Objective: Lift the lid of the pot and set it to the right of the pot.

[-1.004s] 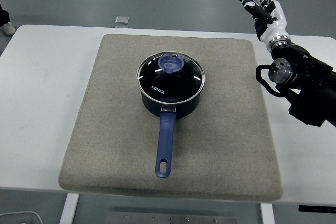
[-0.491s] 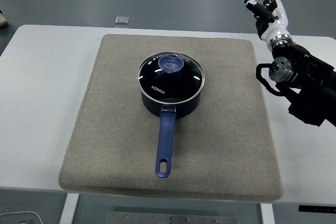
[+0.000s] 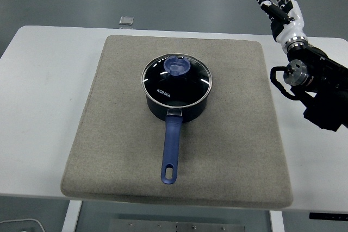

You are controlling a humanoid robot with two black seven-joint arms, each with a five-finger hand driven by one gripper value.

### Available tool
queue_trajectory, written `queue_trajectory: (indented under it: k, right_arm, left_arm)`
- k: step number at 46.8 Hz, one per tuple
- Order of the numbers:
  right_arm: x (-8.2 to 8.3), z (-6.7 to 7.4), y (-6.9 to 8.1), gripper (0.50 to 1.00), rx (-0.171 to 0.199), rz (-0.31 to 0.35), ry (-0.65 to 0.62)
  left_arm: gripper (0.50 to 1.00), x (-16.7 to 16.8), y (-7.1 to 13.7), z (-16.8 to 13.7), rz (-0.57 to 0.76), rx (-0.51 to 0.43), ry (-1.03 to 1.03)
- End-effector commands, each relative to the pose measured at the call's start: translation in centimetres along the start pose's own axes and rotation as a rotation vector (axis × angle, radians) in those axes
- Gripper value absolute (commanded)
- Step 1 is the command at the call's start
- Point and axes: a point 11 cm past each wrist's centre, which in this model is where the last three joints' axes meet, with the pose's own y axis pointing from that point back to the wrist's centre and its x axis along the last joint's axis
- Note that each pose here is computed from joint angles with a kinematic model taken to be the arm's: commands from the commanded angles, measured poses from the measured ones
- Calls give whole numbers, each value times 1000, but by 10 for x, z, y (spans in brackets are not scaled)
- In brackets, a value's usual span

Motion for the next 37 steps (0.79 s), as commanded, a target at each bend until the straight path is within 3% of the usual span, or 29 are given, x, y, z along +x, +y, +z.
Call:
queue_trajectory:
  k: [1, 9, 16, 22, 27, 33, 37]
  right_arm:
    - [-1, -1, 0, 907, 2, -6, 7]
    - [-8, -5, -2, 905, 10, -46, 72]
    - [-16, -8, -2, 905, 16, -137, 199]
    - [-12, -15, -2, 905, 25, -199, 305]
    - [-26, -28, -5, 905, 45, -277, 341]
    - [-26, -43, -5, 905, 85, -351, 388]
    - [-44, -58, -6, 903, 126, -455, 451]
  left_arm:
    - [1000, 0, 0, 0, 0, 0, 0]
    - [1000, 0, 0, 0, 0, 0, 0]
    - [1000, 0, 0, 0, 0, 0, 0]
    - [1000, 0, 0, 0, 0, 0, 0]
    - [1000, 0, 0, 0, 0, 0, 0]
    - [1000, 0, 0, 0, 0, 0, -1]
    - [1000, 0, 0, 0, 0, 0, -1]
